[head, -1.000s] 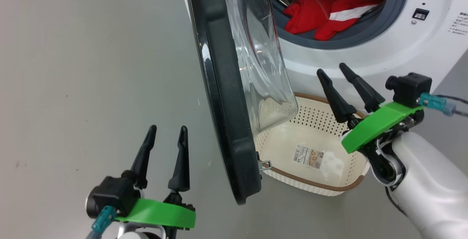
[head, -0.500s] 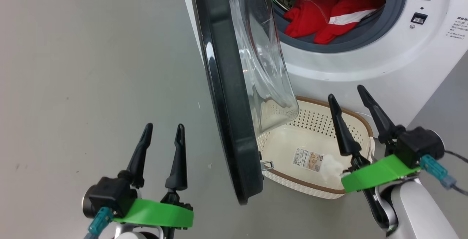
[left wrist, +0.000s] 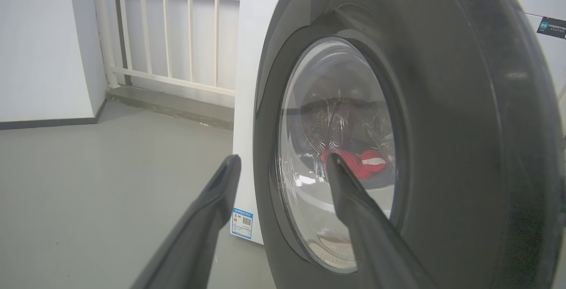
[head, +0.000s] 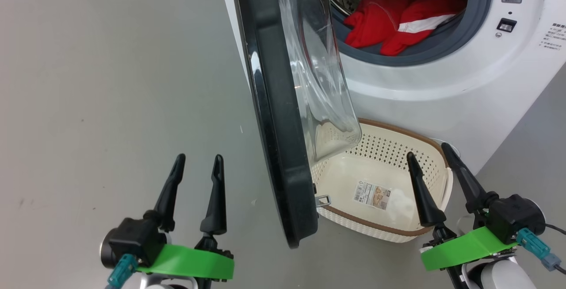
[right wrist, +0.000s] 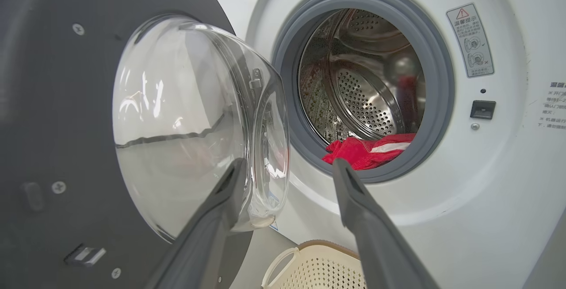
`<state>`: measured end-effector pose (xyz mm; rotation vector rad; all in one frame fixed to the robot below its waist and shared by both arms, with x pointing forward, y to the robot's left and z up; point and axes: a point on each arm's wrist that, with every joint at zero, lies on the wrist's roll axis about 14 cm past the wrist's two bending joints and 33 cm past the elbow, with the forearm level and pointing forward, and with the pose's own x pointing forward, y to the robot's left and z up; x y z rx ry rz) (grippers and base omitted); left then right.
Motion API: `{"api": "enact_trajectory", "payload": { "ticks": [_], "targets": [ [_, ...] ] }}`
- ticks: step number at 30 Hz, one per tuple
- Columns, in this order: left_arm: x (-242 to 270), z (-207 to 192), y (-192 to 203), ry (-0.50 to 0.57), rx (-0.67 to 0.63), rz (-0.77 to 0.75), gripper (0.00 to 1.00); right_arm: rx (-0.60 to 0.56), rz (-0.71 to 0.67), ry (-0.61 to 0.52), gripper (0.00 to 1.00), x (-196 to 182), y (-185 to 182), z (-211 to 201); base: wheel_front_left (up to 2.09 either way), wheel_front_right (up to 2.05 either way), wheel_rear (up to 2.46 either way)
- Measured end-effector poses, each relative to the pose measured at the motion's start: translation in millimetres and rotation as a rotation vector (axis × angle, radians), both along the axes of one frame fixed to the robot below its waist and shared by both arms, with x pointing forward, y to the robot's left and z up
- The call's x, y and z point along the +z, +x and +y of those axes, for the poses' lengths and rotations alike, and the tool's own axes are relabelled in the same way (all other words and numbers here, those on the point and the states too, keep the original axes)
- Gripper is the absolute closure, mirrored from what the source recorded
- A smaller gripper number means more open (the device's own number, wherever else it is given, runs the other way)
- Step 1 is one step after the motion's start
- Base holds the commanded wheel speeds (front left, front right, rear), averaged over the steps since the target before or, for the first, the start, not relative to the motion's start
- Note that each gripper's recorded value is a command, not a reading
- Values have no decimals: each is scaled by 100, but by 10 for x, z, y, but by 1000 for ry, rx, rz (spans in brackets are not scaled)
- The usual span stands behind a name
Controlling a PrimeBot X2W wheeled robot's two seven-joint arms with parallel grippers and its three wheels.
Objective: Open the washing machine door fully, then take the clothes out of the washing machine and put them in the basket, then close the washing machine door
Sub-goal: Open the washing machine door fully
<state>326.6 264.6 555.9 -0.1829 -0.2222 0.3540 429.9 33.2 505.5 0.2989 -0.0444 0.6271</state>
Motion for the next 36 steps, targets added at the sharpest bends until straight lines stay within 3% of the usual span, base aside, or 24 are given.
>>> {"api": "enact_trajectory", "payload": {
  "ticks": [11, 12, 14, 15, 24, 36],
  "targets": [
    [-28, -12, 1, -4, -4, 7, 0, -4, 0, 10, 0, 23, -11, -12, 0, 0, 0],
    [-28, -12, 1, -4, -4, 7, 15, -4, 0, 10, 0, 23, -11, -12, 0, 0, 0],
    [-56, -24, 10, -6, -8, 16, 84, -4, 3, 10, 0, 12, -7, -15, 0, 0, 0],
    [-75, -31, 16, -7, -10, 22, 100, -5, 4, 10, 0, 6, -6, -18, 0, 0, 0],
    [-87, -86, 62, -14, -29, 24, 100, -15, 17, 15, 0, -29, 10, -53, 0, 0, 0],
    [848, -220, 120, 103, -67, -244, 100, -30, 22, 13, 0, -44, 22, -104, 0, 0, 0]
  ]
}}
